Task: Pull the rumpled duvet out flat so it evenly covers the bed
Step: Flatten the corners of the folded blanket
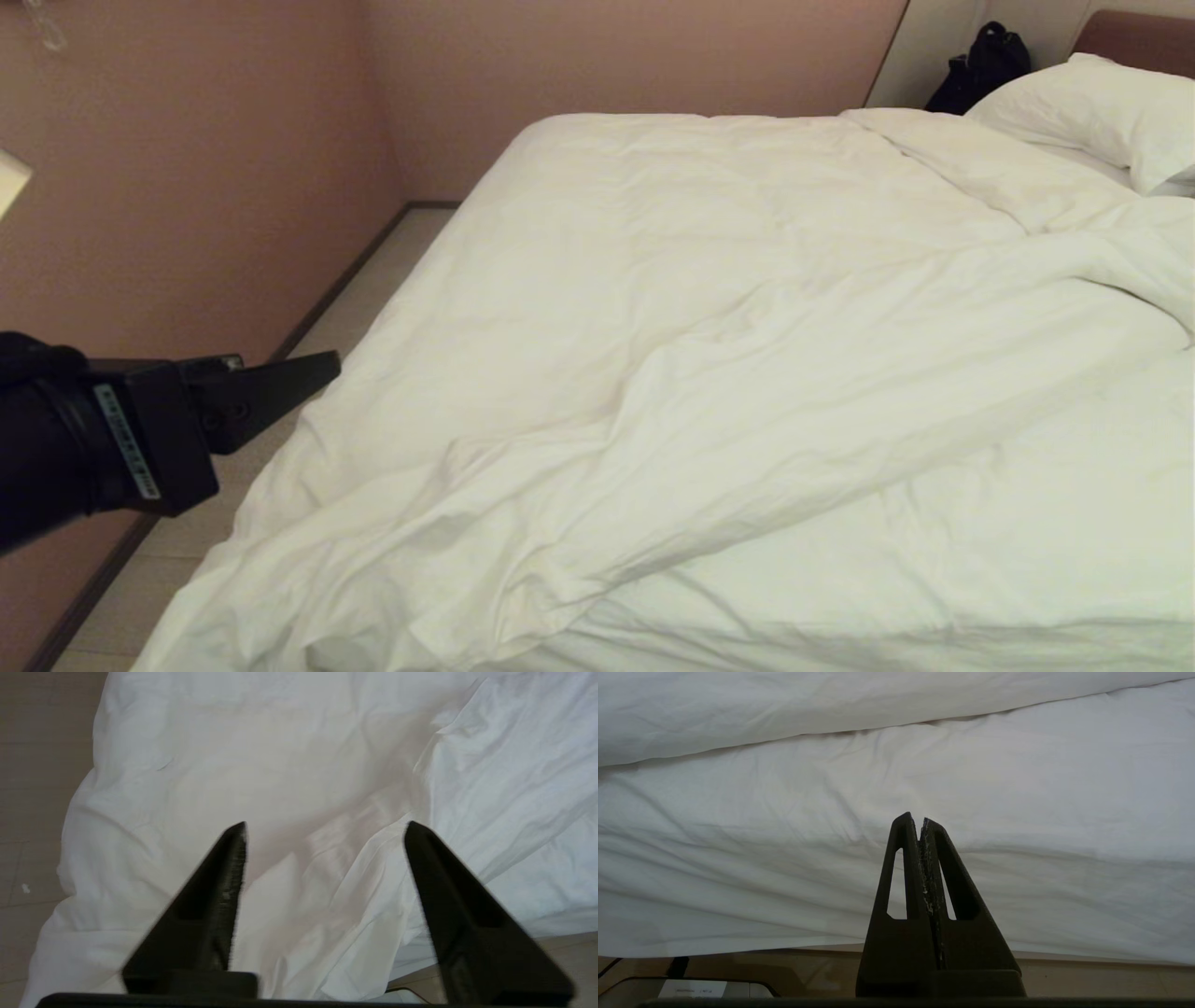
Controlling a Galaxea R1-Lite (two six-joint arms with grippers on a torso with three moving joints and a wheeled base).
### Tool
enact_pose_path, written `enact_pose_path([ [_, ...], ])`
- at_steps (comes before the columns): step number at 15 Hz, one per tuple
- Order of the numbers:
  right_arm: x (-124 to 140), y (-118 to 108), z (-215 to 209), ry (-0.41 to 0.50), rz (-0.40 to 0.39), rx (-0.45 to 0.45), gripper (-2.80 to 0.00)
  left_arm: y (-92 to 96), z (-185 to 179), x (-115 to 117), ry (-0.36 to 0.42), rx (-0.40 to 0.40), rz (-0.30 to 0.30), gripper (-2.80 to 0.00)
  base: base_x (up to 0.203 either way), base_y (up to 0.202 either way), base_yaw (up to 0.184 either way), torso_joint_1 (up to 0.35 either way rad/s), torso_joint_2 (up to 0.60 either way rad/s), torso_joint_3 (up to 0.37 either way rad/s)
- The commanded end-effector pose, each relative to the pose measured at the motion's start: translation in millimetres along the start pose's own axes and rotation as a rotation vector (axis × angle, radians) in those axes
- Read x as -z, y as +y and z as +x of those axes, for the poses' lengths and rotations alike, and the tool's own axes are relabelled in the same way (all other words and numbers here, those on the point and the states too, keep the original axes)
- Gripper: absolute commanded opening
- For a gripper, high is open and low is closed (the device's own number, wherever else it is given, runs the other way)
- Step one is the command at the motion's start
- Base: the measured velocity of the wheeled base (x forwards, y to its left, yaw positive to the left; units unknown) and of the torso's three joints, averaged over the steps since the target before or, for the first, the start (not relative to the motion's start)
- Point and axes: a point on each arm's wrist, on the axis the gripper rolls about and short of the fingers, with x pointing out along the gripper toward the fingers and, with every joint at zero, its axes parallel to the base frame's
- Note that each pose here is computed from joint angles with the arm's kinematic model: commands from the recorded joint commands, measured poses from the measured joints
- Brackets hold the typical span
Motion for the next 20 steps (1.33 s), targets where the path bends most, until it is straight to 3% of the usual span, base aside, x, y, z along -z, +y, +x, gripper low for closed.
enact_pose_path([
  [1, 0.0, 0.0, 0.1, 0.002, -0.001, -0.001, -2.80, -2.0, 3.8, -0.8, 0.005, 0.003, 0.000, -2.80, 0.000, 0.000, 0.000, 0.000, 0.00, 0.000],
  [4, 0.0, 0.0, 0.1, 0.002, -0.001, -0.001, -2.80, -8.5, 19.6, 2.7, 0.045, -0.005, 0.008, -2.80, 0.000, 0.000, 0.000, 0.000, 0.00, 0.000],
  [7, 0.0, 0.0, 0.1, 0.002, -0.001, -0.001, -2.80, -16.9, 40.6, 2.5, 0.071, -0.024, -0.021, -2.80, 0.000, 0.000, 0.000, 0.000, 0.00, 0.000],
  [9, 0.0, 0.0, 0.1, 0.002, -0.001, -0.001, -2.80, -28.5, 87.2, 15.4, 0.155, -0.098, -0.046, -2.80, 0.000, 0.000, 0.000, 0.000, 0.00, 0.000],
  [11, 0.0, 0.0, 0.1, 0.002, -0.001, -0.001, -2.80, -34.0, 122.9, 24.2, 0.190, -0.177, -0.101, -2.80, 0.000, 0.000, 0.000, 0.000, 0.00, 0.000],
  [17, 0.0, 0.0, 0.1, 0.002, -0.001, -0.001, -2.80, -27.6, 157.2, 42.3, 0.239, -0.269, -0.189, -2.80, 0.000, 0.000, 0.000, 0.000, 0.00, 0.000],
  [20, 0.0, 0.0, 0.1, 0.002, -0.001, -0.001, -2.80, -25.0, 170.6, 62.8, 0.299, -0.322, -0.230, -2.80, 0.000, 0.000, 0.000, 0.000, 0.00, 0.000],
])
